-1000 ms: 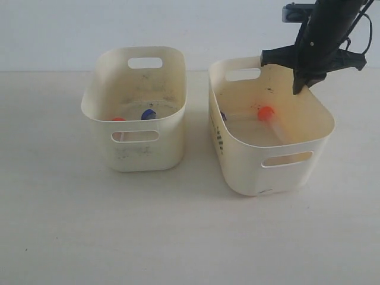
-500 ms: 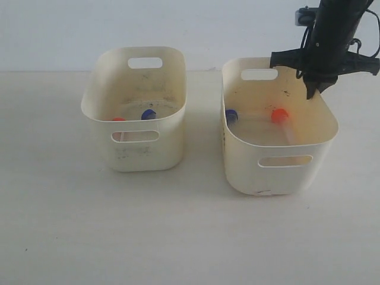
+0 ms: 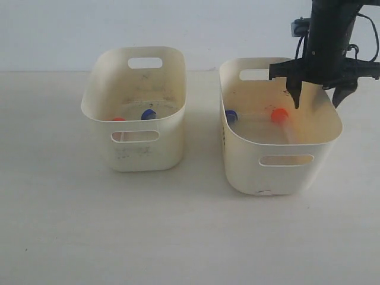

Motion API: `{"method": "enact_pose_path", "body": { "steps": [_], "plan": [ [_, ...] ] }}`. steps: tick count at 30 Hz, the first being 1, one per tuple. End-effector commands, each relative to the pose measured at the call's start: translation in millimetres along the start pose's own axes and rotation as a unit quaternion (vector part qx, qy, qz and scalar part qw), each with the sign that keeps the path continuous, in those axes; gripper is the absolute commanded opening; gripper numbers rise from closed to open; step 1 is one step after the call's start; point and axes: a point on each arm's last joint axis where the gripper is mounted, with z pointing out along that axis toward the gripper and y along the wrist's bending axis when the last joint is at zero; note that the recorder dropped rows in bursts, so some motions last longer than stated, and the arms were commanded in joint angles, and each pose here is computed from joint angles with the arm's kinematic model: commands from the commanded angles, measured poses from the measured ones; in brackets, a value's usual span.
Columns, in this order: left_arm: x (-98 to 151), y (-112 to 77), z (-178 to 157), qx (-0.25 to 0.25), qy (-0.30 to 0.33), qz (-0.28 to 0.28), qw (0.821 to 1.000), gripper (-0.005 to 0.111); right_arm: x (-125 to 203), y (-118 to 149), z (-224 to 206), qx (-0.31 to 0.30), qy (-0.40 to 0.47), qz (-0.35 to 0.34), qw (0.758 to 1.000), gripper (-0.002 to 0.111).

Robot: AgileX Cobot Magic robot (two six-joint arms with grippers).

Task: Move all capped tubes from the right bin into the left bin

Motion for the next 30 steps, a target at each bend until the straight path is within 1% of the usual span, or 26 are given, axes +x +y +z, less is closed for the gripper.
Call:
{"method": "enact_pose_path", "body": {
  "steps": [1,3,5,7,8,9,10,11,12,13,14,15,16,18,19,22,30],
  "plan": [
    [-1.4,0.5,-0.1,0.0,-0.003,-0.001,1.0,0.004,-0.8,-3.1,-2.4,0.014,-0.008,-0.007,1.0,0.072],
    [-1.4,0.5,-0.1,0.0,-0.003,-0.001,1.0,0.004,-1.3,-4.9,-9.9,0.011,-0.019,-0.006,1.0,0.071],
    [-1.4,0.5,-0.1,0.0,-0.003,-0.001,1.0,0.004,-3.2,-8.7,-25.6,0.004,-0.047,-0.005,0.999,0.071],
    [-1.4,0.5,-0.1,0.0,-0.003,-0.001,1.0,0.004,-4.9,-12.8,-48.9,-0.018,-0.09,0.0,0.996,0.071],
    [-1.4,0.5,-0.1,0.0,-0.003,-0.001,1.0,0.004,-5.0,-16.1,-68.0,-0.038,-0.122,0.006,0.992,0.071],
    [-1.4,0.5,-0.1,0.0,-0.003,-0.001,1.0,0.004,-4.3,-17.3,-76.6,-0.05,-0.135,0.01,0.99,0.071],
    [-1.4,0.5,-0.1,0.0,-0.003,-0.001,1.0,0.004,-1.6,-15.9,-88.5,-0.084,-0.142,0.017,0.986,0.071],
    [-1.4,0.5,-0.1,0.0,-0.003,-0.001,1.0,0.004,0.6,-10.9,-93.4,-0.119,-0.14,0.007,0.983,0.069],
    [-1.4,0.5,-0.1,0.0,-0.003,-0.001,1.0,0.004,2.6,-5.6,-95.7,-0.136,-0.139,-0.004,0.981,0.065],
    [-1.4,0.5,-0.1,0.0,-0.003,-0.001,1.0,0.004,5.4,2.9,-95.4,-0.147,-0.137,-0.026,0.979,0.054],
    [-1.4,0.5,-0.1,0.0,-0.003,-0.001,1.0,0.004,8.0,9.7,-95.2,-0.149,-0.138,-0.045,0.978,0.046],
    [-1.4,0.5,-0.1,0.0,-0.003,-0.001,1.0,0.004,12.6,23.2,-90.2,-0.148,-0.132,-0.075,0.977,0.036],
    [-1.4,0.5,-0.1,0.0,-0.003,-0.001,1.0,0.004,14.5,30.1,-85.6,-0.147,-0.126,-0.088,0.977,0.033],
    [-1.4,0.5,-0.1,0.0,-0.003,-0.001,1.0,0.004,17.2,44.9,-68.6,-0.14,-0.107,-0.106,0.979,0.035],
    [-1.4,0.5,-0.1,0.0,-0.003,-0.001,1.0,0.004,16.6,49.4,-56.3,-0.134,-0.094,-0.109,0.98,0.04],
    [-1.4,0.5,-0.1,0.0,-0.003,-0.001,1.0,0.004,15.5,53.7,-34.4,-0.113,-0.072,-0.118,0.984,0.048],
    [-1.4,0.5,-0.1,0.0,-0.003,-0.001,1.0,0.004,14.1,58.0,-2.2,-0.075,-0.046,-0.135,0.987,0.049]
  ]
}}
